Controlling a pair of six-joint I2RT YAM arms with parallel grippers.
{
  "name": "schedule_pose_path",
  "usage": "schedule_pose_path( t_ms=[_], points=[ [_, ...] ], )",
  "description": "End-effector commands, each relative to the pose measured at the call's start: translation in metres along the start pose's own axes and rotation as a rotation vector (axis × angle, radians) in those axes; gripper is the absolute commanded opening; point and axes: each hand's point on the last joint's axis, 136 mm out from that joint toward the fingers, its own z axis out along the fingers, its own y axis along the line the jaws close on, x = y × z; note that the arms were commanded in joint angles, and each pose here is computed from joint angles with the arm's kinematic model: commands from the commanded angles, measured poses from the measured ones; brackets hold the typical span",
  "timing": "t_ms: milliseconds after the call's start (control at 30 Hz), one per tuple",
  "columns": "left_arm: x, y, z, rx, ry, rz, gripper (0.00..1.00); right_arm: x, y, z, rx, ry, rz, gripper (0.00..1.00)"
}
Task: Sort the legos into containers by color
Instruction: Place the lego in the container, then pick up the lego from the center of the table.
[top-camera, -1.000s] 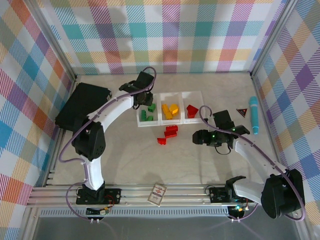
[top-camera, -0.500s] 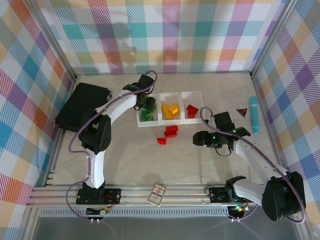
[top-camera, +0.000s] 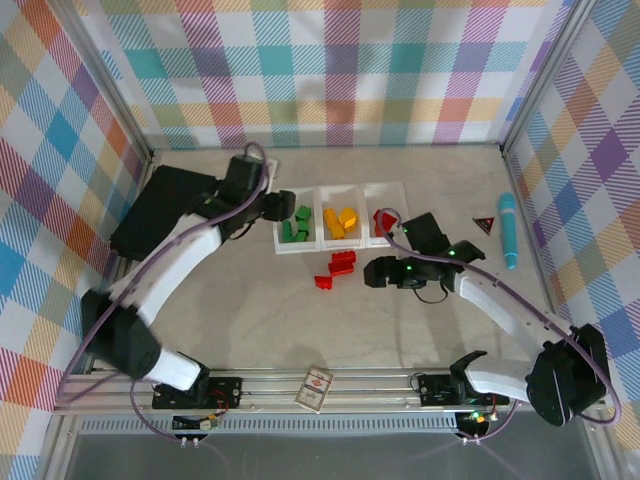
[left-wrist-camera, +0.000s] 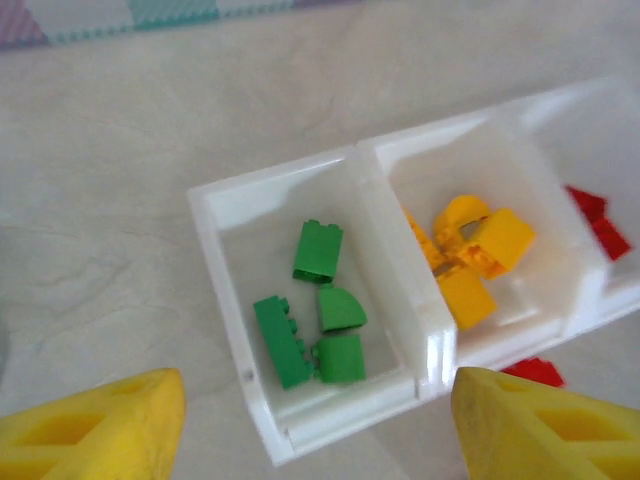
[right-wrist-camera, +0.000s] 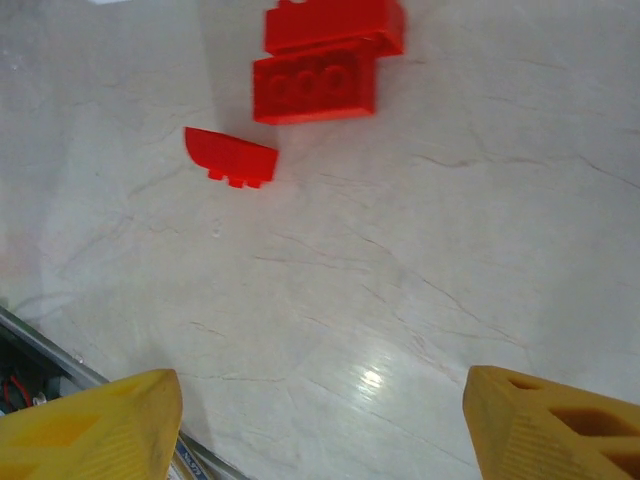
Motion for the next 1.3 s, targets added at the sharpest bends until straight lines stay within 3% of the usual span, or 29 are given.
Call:
schedule_pose_path(
  t_ms=[0, 267, 300, 500, 833, 1267],
  points=[
    [0.015, 0.014, -0.035, -0.022, -0.071, -0.037, 0.75, -0.003, 0.006, 0.011, 0.055, 0.034, 0.001, 0.76],
    [0.076, 0.055, -0.116, -0.158, -0.097, -0.089, 0.83, -0.007, 0.032, 0.054, 0.189, 0.086, 0.028, 0.87],
    [0.081, 0.059, -0.125, -0.170, -0.104, -0.098, 0.99, -0.007, 0.036, 0.060, 0.208, 0.091, 0.031, 0.88],
    [0.103, 0.070, -0.163, -0.176, -0.180, -0.154, 1.00, -0.009, 0.053, 0.095, 0.336, 0.123, 0.015, 0.91],
    [0.136, 0.082, -0.178, -0.185, -0.216, -0.246, 1.00, -0.015, 0.064, 0.137, 0.424, 0.150, 0.030, 0.87],
    [0.131, 0.066, -0.179, -0.081, -0.284, -0.208, 1.00, -0.018, 0.061, 0.165, 0.458, 0.164, 0.052, 0.80]
  ],
)
